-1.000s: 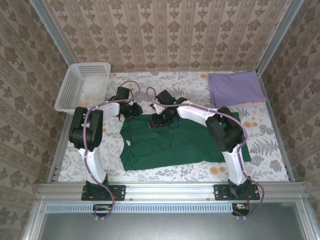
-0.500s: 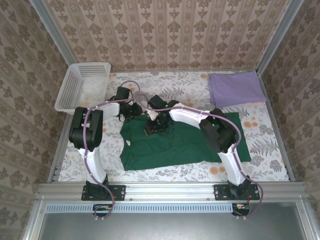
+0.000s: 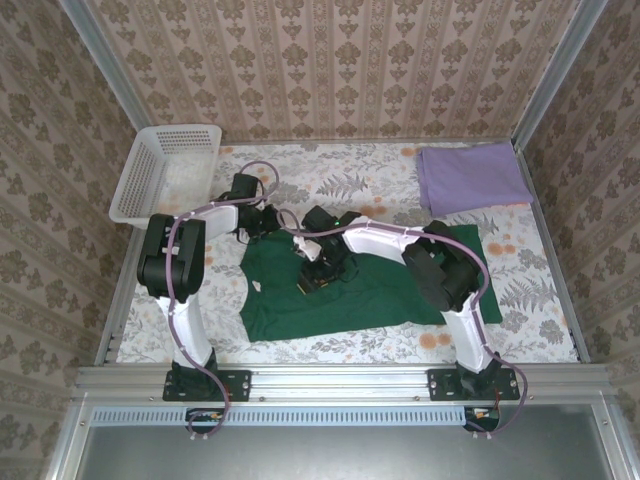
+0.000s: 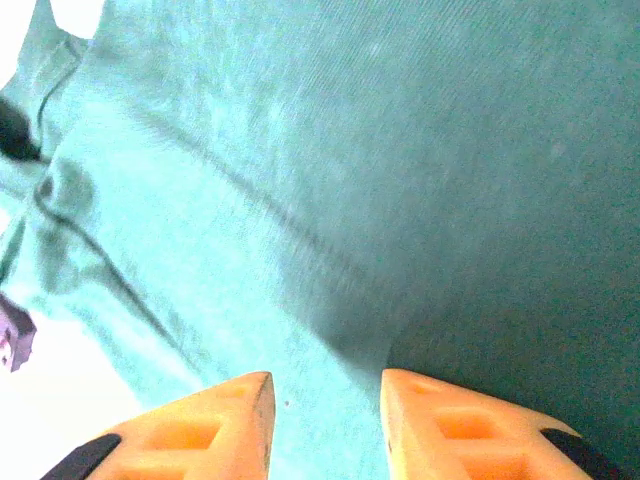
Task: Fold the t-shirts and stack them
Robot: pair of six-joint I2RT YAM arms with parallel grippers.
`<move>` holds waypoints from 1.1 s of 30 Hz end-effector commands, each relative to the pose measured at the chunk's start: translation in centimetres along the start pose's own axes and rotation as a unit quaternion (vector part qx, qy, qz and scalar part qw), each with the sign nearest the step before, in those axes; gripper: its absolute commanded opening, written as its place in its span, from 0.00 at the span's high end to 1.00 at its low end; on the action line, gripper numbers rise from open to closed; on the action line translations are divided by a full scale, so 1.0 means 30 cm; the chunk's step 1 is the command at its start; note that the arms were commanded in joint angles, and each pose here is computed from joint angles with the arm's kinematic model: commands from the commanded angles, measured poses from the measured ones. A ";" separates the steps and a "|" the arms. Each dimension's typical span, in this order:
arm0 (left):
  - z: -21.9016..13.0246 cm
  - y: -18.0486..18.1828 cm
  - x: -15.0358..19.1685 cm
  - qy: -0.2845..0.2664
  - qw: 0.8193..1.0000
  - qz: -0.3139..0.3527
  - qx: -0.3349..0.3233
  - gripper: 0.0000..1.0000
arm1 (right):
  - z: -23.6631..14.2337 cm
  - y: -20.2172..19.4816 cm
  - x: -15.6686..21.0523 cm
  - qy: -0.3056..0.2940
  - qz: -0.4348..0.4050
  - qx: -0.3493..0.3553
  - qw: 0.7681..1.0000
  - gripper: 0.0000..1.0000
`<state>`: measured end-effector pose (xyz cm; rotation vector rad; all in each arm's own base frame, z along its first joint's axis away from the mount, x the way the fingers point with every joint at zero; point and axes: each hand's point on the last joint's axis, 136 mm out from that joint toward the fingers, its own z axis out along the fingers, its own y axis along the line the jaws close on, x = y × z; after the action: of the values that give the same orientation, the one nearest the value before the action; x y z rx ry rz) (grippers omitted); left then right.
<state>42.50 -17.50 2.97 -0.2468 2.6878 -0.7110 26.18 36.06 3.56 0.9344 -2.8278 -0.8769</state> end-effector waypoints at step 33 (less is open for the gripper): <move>-0.198 -0.173 0.175 -0.065 0.996 0.043 -0.052 0.68 | -0.816 -0.990 0.480 -0.444 0.591 0.146 0.657 0.55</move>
<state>37.65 -20.86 11.37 -0.0577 2.5594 -0.5099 36.73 -1.23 8.76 -1.5707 -3.2574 -0.8814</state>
